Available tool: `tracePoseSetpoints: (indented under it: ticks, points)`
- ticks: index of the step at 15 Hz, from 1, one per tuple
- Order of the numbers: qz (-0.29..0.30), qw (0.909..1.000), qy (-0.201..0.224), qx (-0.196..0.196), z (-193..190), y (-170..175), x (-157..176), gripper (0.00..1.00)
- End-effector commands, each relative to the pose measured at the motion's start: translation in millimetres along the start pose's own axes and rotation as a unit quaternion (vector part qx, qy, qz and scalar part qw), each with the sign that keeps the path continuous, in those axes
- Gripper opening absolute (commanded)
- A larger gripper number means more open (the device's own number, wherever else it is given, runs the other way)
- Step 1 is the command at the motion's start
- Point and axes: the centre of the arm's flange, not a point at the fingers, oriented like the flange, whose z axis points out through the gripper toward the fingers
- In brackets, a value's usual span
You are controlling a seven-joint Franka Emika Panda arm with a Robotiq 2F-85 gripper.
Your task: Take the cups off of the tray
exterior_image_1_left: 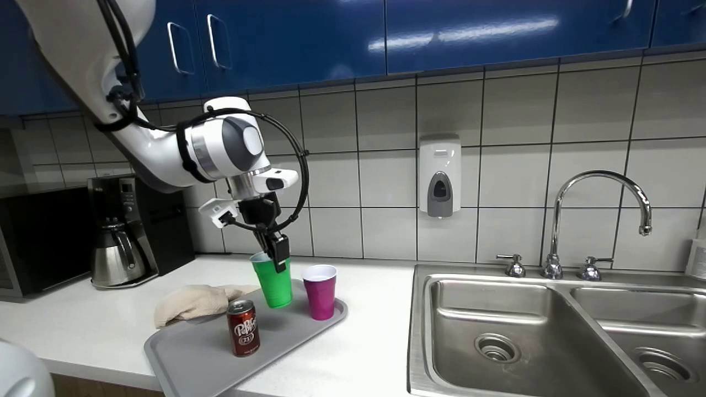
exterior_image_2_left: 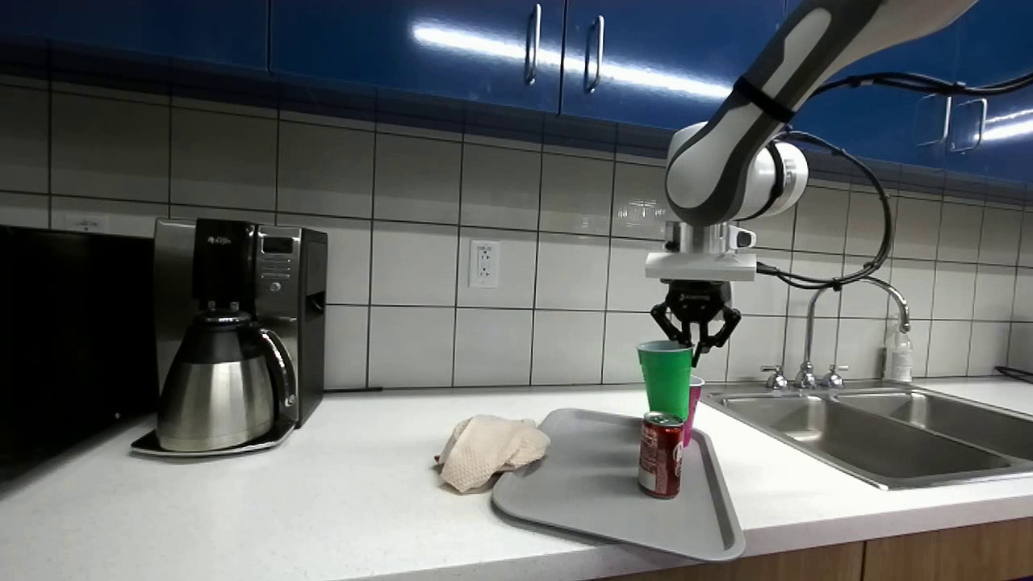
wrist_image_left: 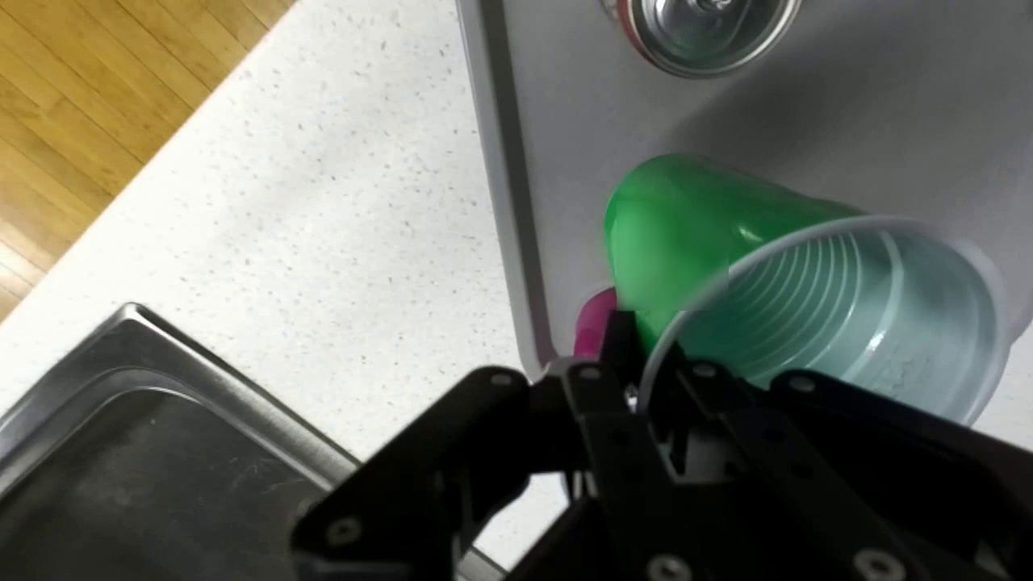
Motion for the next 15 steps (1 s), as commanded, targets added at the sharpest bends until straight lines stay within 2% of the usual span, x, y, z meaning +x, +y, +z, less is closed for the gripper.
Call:
tracePoseSetpoints:
  ticks: [1, 15]
  points:
    - [0.018, 0.9998, -0.001, 0.001, -9.7, 30.6, -13.6, 0.02]
    - [0.083, 0.9952, -0.028, -0.043, 8.1, 119.4, -34.4, 0.02]
